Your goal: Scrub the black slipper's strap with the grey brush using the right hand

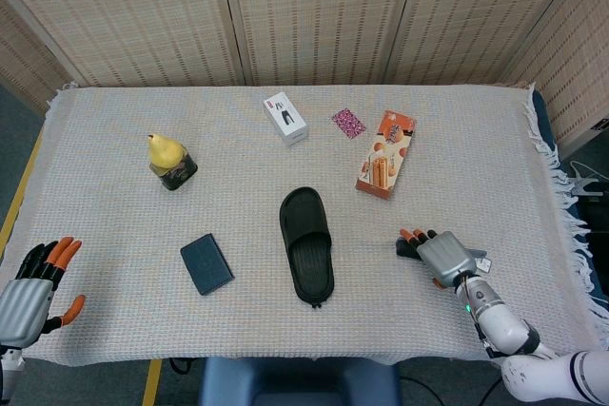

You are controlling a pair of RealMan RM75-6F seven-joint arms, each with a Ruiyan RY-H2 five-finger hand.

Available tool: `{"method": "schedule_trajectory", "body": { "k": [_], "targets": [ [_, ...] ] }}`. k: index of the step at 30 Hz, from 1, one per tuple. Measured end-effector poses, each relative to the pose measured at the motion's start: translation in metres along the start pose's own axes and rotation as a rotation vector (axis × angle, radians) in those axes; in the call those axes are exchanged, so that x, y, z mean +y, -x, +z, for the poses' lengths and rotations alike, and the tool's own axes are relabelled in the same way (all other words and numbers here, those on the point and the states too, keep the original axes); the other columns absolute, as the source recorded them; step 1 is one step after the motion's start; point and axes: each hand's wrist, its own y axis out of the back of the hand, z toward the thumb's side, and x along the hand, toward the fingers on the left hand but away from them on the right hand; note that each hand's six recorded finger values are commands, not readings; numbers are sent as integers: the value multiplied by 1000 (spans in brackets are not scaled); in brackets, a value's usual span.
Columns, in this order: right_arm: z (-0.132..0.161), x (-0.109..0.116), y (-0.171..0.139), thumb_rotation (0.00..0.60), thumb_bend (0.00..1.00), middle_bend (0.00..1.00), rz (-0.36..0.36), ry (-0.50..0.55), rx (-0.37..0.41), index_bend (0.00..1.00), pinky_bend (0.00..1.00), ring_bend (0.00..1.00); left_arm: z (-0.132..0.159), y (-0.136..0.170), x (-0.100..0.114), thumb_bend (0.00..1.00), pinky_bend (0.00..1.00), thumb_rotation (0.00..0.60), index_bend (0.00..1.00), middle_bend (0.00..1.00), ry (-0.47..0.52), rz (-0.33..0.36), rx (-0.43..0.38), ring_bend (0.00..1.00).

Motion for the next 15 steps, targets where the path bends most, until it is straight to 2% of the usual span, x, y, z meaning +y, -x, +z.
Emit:
{"method": "schedule_trajectory", "body": {
  "k": [3, 6, 10, 12, 15],
  "targets": [
    [-6, 8, -15, 600, 153, 79, -66, 55, -19, 0, 173, 81, 0, 1, 2, 357, 35, 600, 0, 0, -3, 10, -1, 0],
    [-15, 15, -36, 600, 153, 25, -186, 131, -49, 0, 11, 1, 1, 3, 4, 357, 34, 600, 0, 0, -5, 23, -5, 0],
    [-35, 15, -72, 600, 153, 0, -376, 253, -126, 0, 0, 0, 0, 4, 5, 357, 34, 600, 0, 0, -9, 33, -6, 0],
    [-47, 5, -96, 600, 153, 0, -472, 302, -180, 0, 0, 0, 0, 4, 5, 357, 35, 600, 0, 0, -15, 35, -2, 0],
    [-57, -13, -129, 600, 153, 0, -569, 326, -222, 0, 0, 0, 0, 3, 5, 360, 35, 600, 0, 0, -23, 38, 0, 0]
  ]
}}
